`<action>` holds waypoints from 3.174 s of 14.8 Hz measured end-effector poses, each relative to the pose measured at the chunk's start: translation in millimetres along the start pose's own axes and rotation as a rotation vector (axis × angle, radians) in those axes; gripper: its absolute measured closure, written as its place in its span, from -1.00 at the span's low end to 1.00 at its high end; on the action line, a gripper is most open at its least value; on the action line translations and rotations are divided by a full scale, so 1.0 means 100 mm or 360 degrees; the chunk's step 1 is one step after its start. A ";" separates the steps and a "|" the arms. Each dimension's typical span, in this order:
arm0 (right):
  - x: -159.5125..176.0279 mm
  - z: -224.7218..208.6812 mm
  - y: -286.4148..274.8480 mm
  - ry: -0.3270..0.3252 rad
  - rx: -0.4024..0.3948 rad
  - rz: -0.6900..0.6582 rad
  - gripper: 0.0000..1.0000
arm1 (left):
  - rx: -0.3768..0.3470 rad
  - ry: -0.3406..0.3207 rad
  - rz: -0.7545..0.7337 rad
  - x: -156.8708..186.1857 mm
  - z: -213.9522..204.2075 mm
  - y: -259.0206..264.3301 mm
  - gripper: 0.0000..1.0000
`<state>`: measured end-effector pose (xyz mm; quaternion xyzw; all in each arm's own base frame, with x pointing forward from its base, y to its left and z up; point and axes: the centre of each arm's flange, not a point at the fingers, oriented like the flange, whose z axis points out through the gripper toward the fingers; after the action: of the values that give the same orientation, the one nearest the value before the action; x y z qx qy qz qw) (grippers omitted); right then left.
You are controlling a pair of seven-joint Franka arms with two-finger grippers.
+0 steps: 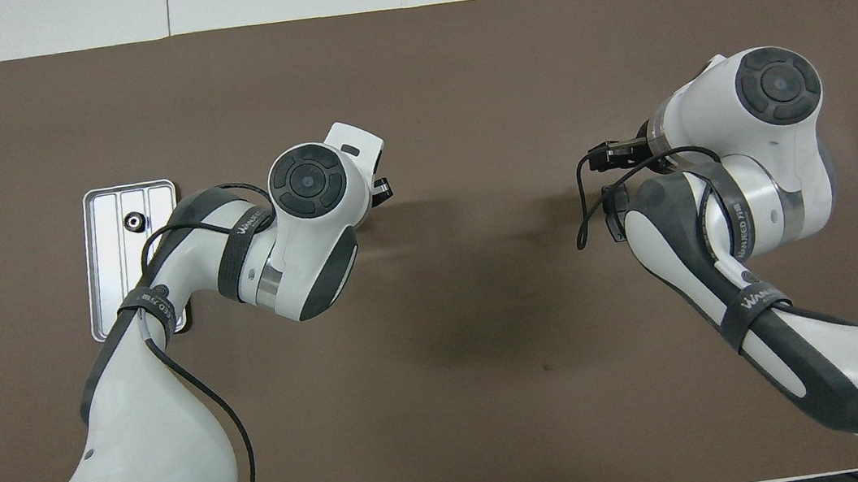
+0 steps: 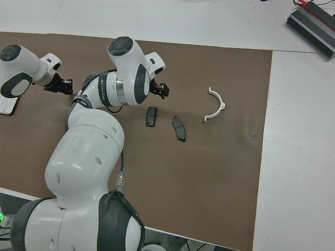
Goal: Place bearing gear from tray to pile
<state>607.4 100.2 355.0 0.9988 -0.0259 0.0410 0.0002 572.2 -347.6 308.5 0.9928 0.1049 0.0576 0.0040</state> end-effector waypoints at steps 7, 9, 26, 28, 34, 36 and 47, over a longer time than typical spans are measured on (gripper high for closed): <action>0.00 -0.01 -0.03 0.0003 0.0001 -0.0002 -1.00 | -0.0004 0.0002 0.0008 -0.09 0.11 -0.02 0.52; 0.00 -0.01 -0.03 0.0003 0.0001 -0.0002 -1.00 | -0.0015 0.0012 0.0007 -0.10 0.11 -0.03 0.52; -0.23 -0.10 -0.95 0.0023 0.0036 0.0267 -1.00 | 0.0071 0.0023 0.0362 1.51 -0.79 -2.55 -1.00; -0.32 -0.14 -1.20 0.0029 0.0048 0.0289 -1.00 | 0.0042 -0.0017 0.0420 1.57 -0.72 -2.92 -1.00; -0.48 -0.37 -1.74 0.0010 0.0050 0.0250 -1.00 | 0.0040 0.0015 0.0533 1.64 -0.50 -3.67 -1.00; -0.49 -0.47 -1.91 0.0010 0.0055 0.0275 -1.00 | 0.0026 0.0029 0.0545 1.56 -0.34 -3.57 -1.00; -0.45 -0.06 -3.34 -0.0052 0.0021 0.0497 -1.00 | 0.0000 0.0027 0.0577 1.41 -0.19 -3.10 -1.00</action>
<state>579.4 436.0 357.7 0.9832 -0.1806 0.0243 -0.0132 642.1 -15.3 337.5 0.9949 -0.0758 0.0658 -0.0073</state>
